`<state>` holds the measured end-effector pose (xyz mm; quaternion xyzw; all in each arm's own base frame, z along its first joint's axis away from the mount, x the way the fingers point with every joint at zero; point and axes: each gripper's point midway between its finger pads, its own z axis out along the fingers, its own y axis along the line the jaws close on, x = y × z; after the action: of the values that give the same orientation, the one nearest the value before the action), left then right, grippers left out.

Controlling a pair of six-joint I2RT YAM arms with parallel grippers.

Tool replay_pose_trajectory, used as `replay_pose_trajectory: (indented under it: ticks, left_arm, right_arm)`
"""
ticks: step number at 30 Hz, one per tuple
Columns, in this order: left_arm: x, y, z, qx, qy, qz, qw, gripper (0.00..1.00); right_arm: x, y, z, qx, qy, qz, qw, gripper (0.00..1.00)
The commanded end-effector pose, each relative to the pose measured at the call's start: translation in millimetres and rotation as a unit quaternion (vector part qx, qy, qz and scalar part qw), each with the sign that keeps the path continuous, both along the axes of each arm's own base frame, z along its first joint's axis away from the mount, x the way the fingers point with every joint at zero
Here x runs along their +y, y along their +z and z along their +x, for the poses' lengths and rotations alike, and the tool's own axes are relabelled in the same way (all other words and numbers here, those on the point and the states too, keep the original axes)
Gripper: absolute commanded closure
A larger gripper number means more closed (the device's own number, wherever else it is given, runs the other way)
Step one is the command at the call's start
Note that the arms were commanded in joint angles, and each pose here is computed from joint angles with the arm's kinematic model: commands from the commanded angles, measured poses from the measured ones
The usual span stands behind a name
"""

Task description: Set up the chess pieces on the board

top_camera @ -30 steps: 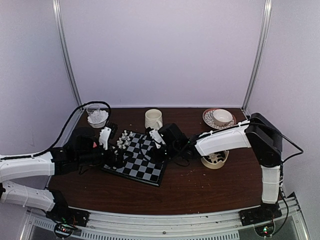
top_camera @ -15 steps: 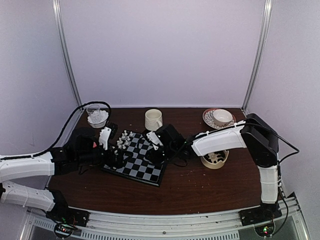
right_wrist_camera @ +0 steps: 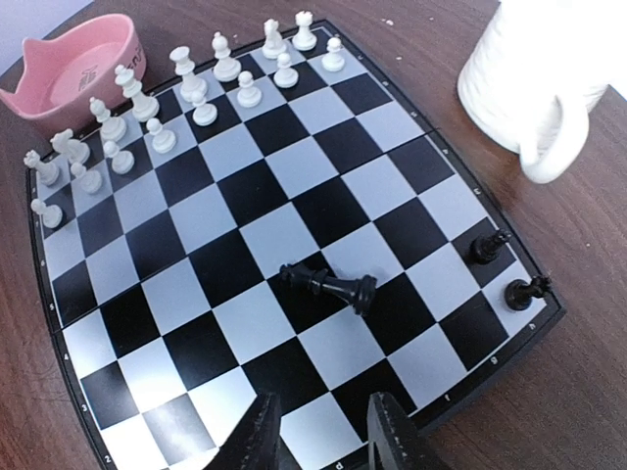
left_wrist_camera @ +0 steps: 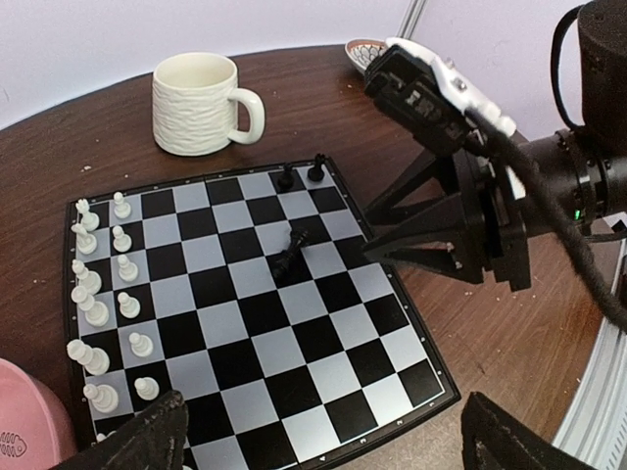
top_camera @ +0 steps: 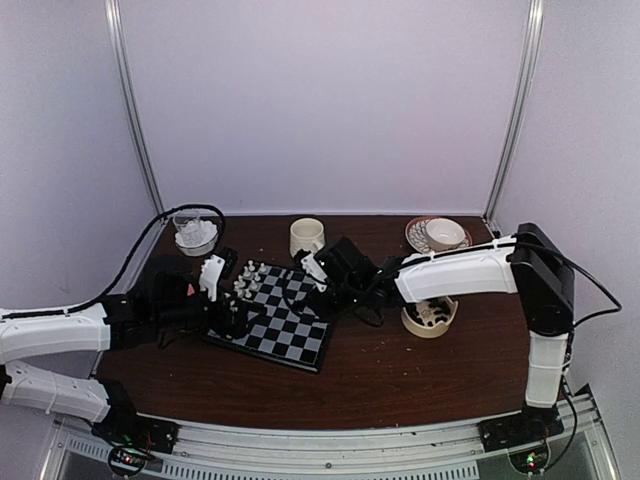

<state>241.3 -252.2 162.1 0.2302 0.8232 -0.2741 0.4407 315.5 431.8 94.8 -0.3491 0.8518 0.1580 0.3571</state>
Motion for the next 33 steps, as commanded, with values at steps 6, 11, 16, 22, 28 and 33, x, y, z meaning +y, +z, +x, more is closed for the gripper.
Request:
replay_pose_trajectory:
  ticks: [6,11,16,22,28,33]
  left_arm:
    - [-5,3,18,-0.024,0.005,0.039,0.999,0.11]
    - [-20,-2,42,-0.001,0.023,0.065,0.998,0.20]
    - [-44,-6,73,0.022,0.035,0.091,0.995,0.40]
    - [-60,-29,100,0.025,0.042,0.137,0.989,0.46]
    - [-60,-58,113,0.027,0.043,0.194,0.980,0.56]
    - [-45,-84,125,0.066,0.084,0.242,0.964,0.58]
  right_arm:
    - [-54,76,9,-0.094,-0.100,0.057,0.989,0.67]
    - [-86,99,1,-0.120,-0.130,0.093,0.980,0.68]
    - [-106,99,0,-0.121,-0.153,0.097,0.976,0.68]
    - [-110,92,-3,-0.119,-0.156,0.110,0.974,0.68]
    - [-117,87,1,-0.126,-0.175,0.099,0.971,0.68]
    - [-118,86,2,-0.129,-0.178,0.096,0.971,0.68]
